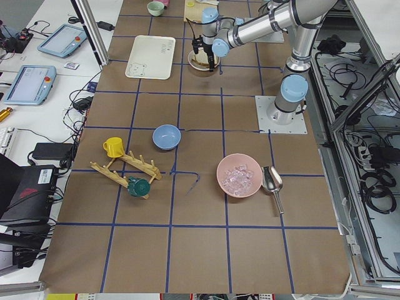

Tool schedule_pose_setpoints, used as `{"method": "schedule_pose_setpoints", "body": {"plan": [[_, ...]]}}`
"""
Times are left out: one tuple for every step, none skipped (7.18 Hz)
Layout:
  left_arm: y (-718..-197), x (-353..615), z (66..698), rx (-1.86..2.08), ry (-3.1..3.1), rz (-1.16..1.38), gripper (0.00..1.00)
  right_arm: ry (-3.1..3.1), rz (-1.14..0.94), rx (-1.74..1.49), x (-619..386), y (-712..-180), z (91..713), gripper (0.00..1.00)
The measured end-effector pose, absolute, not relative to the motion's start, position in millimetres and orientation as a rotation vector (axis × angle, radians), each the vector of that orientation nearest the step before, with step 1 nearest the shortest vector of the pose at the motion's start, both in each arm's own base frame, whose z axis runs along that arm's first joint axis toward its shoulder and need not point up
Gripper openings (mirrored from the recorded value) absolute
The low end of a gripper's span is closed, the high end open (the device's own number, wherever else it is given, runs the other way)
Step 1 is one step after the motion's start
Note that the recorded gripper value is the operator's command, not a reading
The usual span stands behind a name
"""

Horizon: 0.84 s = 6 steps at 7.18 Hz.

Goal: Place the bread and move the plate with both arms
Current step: 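Raise the right gripper away while the left gripper reaches to the plate rim, then close the left gripper on the white plate's rim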

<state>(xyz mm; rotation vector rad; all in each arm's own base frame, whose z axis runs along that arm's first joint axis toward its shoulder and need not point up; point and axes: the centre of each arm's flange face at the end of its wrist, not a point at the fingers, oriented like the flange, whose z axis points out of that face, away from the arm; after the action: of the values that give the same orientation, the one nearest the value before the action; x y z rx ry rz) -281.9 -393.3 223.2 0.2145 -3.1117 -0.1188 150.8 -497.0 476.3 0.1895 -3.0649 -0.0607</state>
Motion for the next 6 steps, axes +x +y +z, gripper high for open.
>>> {"method": "schedule_pose_setpoints", "body": {"plan": [[-395.0,-285.6,213.5,0.227,-3.108,-0.116,0.83,-3.069,-0.059,0.191,150.1,-495.4,478.2,1.00],[-397.8,-288.2,204.8,0.230,-3.106,-0.110,0.79,-3.070,-0.054,0.193,149.6,-493.1,480.9,1.00],[-400.8,-290.1,196.4,0.232,-3.105,-0.103,0.72,-3.071,-0.047,0.195,149.0,-490.2,484.4,1.00],[-402.8,-291.5,189.8,0.232,-3.105,-0.100,0.47,-3.071,-0.043,0.196,148.6,-488.6,486.6,1.00],[-404.3,-292.3,184.8,0.228,-3.107,-0.097,0.22,-3.073,-0.039,0.197,148.5,-487.7,487.9,1.00],[-405.3,-292.6,182.2,0.220,-3.109,-0.093,0.01,-3.075,-0.036,0.194,148.3,-487.2,488.8,1.00]]}}
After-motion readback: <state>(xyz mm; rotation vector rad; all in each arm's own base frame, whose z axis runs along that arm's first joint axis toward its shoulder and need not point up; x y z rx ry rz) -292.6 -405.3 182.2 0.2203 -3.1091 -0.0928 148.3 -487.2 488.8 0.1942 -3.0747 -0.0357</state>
